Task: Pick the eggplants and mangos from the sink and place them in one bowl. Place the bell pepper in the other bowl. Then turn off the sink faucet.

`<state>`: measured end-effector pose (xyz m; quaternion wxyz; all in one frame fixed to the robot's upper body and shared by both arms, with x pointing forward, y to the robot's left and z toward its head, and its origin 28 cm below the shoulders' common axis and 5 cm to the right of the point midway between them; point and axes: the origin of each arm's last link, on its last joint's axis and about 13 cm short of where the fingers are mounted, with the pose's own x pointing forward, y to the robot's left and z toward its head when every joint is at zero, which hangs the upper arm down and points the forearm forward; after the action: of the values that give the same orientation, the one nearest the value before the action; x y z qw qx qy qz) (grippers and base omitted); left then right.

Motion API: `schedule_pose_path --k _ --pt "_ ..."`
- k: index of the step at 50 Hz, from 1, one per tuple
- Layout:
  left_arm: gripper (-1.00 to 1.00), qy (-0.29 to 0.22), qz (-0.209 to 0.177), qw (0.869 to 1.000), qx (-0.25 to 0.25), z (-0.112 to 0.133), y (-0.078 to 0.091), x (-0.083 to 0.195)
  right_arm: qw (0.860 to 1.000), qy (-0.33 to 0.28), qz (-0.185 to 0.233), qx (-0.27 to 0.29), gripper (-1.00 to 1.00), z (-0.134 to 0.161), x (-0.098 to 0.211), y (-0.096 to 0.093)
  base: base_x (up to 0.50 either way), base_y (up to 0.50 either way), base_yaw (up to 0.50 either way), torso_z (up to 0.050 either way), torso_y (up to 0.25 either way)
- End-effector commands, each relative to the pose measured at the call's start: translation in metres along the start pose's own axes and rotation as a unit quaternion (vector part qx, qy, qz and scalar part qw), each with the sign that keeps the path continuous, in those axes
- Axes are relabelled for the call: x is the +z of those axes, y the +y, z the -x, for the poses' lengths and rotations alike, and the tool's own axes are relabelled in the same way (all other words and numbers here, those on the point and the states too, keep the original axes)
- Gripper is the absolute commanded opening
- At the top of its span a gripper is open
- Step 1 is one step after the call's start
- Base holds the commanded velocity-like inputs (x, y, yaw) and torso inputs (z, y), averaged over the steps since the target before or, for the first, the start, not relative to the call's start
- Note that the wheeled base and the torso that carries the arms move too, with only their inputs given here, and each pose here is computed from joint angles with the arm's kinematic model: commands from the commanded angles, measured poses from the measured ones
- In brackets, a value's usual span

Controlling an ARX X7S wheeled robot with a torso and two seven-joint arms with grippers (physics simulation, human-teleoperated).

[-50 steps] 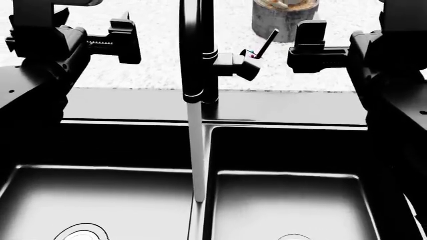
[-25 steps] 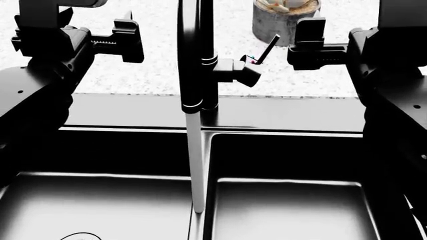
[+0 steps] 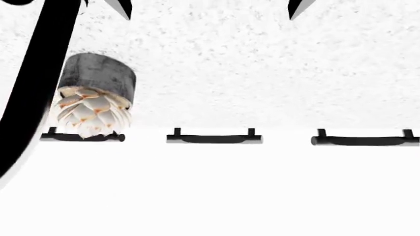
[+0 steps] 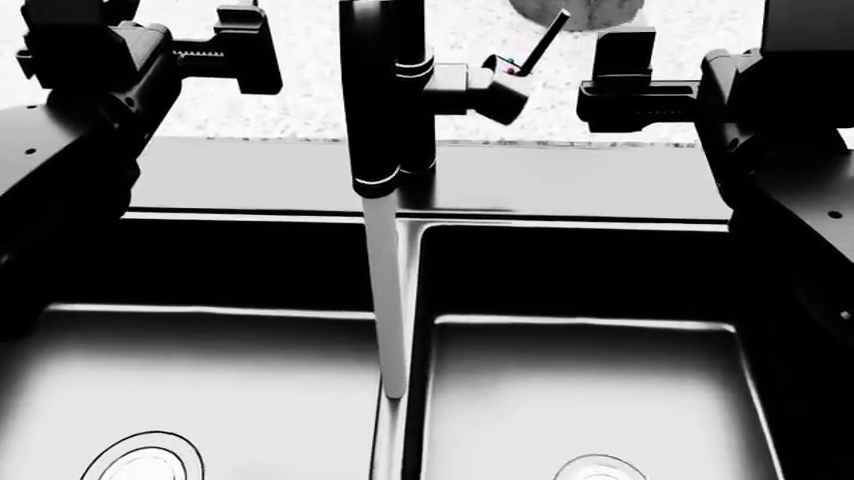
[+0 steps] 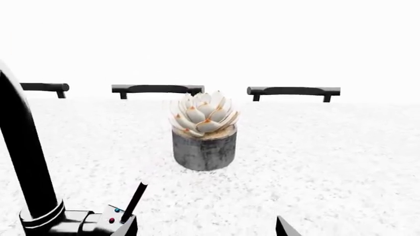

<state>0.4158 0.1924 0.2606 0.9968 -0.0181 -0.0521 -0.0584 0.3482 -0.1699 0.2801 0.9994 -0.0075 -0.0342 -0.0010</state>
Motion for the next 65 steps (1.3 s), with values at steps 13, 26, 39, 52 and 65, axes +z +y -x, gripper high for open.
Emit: schedule_pose_path --k 13,26,39,52,65 --pt "1.00 -0.003 0.006 1.000 0.004 -0.004 0.001 0.014 0.999 -0.021 -0.017 0.018 1.00 -0.001 0.000 0.001 0.00 0.00 0.00 0.024 -0.224" --pt "1.00 -0.006 0.010 1.000 0.003 -0.004 -0.001 0.020 0.999 -0.017 -0.032 0.027 1.00 -0.001 0.000 0.001 0.00 0.00 0.00 0.025 -0.219" --pt "1.00 0.031 0.006 0.999 0.010 -0.006 0.002 0.022 0.999 -0.007 -0.015 0.028 1.00 -0.001 0.000 0.000 0.00 0.00 0.00 0.001 -0.002" --pt "1.00 0.013 0.002 1.000 0.003 -0.021 -0.004 0.048 0.997 -0.056 0.021 0.055 1.00 -0.002 -0.001 0.000 0.00 0.00 0.00 0.000 0.000" --pt "1.00 0.029 0.002 1.000 0.005 -0.013 -0.002 0.025 0.995 -0.051 -0.045 0.073 1.00 -0.002 -0.001 0.001 0.00 0.00 0.00 0.000 0.000"
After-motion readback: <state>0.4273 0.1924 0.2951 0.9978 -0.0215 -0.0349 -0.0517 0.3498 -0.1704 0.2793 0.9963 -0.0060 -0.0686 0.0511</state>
